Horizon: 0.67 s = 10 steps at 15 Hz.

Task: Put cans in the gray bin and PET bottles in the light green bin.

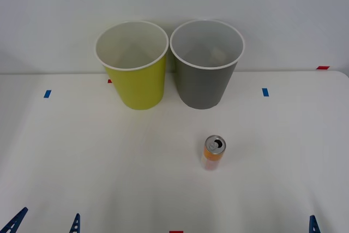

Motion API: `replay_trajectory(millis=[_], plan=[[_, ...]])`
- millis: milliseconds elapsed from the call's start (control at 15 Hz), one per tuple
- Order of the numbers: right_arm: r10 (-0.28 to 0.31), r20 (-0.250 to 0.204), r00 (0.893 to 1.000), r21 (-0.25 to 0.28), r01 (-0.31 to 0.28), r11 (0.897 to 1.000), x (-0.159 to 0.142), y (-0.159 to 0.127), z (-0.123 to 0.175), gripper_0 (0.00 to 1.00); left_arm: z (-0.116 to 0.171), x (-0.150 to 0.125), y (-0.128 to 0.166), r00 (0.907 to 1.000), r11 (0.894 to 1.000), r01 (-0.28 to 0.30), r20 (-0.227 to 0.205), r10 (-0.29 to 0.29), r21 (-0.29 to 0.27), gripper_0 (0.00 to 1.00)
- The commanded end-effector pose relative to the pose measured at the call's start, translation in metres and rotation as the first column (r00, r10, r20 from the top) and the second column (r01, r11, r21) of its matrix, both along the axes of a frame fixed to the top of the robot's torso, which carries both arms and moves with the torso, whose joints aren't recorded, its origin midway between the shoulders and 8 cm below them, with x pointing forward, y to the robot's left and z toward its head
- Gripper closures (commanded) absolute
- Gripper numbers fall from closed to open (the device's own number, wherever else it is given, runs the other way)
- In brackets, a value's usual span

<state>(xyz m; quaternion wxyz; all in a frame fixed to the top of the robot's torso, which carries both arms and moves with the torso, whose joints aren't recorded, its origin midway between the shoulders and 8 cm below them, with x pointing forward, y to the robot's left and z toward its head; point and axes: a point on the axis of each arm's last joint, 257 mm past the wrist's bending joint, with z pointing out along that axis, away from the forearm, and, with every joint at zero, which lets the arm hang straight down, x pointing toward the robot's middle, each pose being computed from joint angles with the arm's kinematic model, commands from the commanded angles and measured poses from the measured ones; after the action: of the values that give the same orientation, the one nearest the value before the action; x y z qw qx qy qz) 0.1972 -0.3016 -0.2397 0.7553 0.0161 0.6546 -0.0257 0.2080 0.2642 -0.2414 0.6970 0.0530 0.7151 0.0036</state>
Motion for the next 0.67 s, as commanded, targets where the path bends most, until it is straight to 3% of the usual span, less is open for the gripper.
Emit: replay_trajectory(millis=[67, 667], plan=[[0.0, 0.0, 1.0, 0.0, 0.0, 1.0, 0.0, 0.0, 0.0, 0.22, 0.0, 0.0, 0.0, 1.0, 1.0, 0.0, 0.0, 0.0, 0.0, 0.0], [0.0, 0.0, 1.0, 0.0, 0.0, 1.0, 0.0, 0.0, 0.0, 0.21, 0.0, 0.0, 0.0, 1.0, 1.0, 0.0, 0.0, 0.0, 0.0, 0.0]])
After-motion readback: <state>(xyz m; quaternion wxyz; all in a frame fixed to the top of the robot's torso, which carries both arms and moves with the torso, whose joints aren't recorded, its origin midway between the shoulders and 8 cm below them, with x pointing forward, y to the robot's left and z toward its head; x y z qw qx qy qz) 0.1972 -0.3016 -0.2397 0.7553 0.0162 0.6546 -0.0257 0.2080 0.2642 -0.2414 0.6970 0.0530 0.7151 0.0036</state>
